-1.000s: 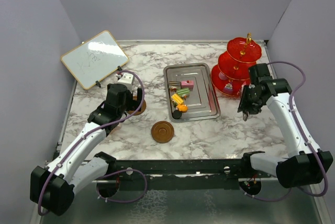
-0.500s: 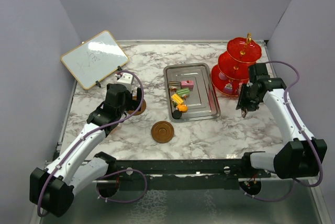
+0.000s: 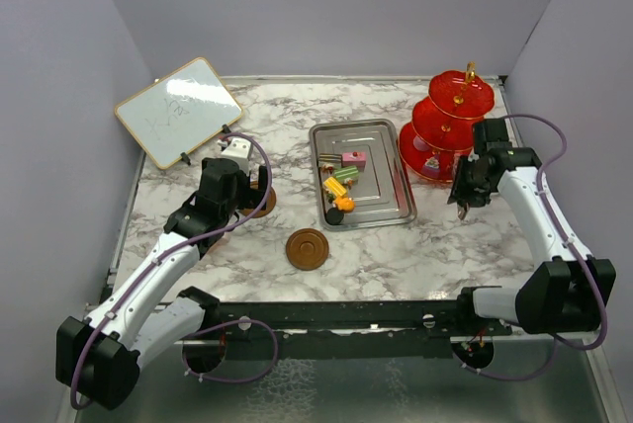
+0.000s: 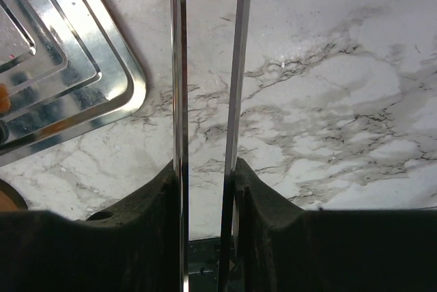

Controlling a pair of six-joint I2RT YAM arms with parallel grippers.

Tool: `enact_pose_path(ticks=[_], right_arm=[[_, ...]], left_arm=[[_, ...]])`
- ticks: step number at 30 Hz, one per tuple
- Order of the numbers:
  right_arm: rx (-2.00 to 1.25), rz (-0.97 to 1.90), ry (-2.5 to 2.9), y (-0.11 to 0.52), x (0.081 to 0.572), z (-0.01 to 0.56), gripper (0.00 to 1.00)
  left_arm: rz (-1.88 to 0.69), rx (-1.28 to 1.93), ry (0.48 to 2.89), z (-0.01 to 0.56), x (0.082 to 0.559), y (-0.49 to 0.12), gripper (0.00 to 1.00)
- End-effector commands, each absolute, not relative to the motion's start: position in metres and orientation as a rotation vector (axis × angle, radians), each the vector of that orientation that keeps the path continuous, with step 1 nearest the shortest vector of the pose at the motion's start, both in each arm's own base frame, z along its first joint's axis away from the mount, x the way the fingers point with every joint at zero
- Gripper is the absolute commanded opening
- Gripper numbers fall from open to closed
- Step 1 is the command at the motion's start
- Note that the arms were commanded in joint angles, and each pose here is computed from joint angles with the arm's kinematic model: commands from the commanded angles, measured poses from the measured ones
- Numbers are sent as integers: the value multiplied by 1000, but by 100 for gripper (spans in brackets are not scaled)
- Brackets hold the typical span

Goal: Serve the afternoon tea
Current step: Place the desert on the desert table.

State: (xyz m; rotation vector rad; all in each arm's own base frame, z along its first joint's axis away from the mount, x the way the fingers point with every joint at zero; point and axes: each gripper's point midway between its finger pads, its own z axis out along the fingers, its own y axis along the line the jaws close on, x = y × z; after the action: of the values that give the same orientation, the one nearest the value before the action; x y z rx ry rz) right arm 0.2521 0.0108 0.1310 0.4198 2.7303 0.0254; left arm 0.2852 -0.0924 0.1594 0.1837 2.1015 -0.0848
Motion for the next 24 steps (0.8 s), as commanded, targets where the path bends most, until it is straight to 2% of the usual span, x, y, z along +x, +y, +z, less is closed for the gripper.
enact_pose_path(ticks=[1, 24], right_arm=[[427, 36, 2645, 8, 267, 139, 27], [416, -12, 2580, 0, 273, 153, 27]], left_arm=[[-74, 160, 2066, 173, 290, -89, 99], [-13, 101, 2024, 182, 289, -75, 99]])
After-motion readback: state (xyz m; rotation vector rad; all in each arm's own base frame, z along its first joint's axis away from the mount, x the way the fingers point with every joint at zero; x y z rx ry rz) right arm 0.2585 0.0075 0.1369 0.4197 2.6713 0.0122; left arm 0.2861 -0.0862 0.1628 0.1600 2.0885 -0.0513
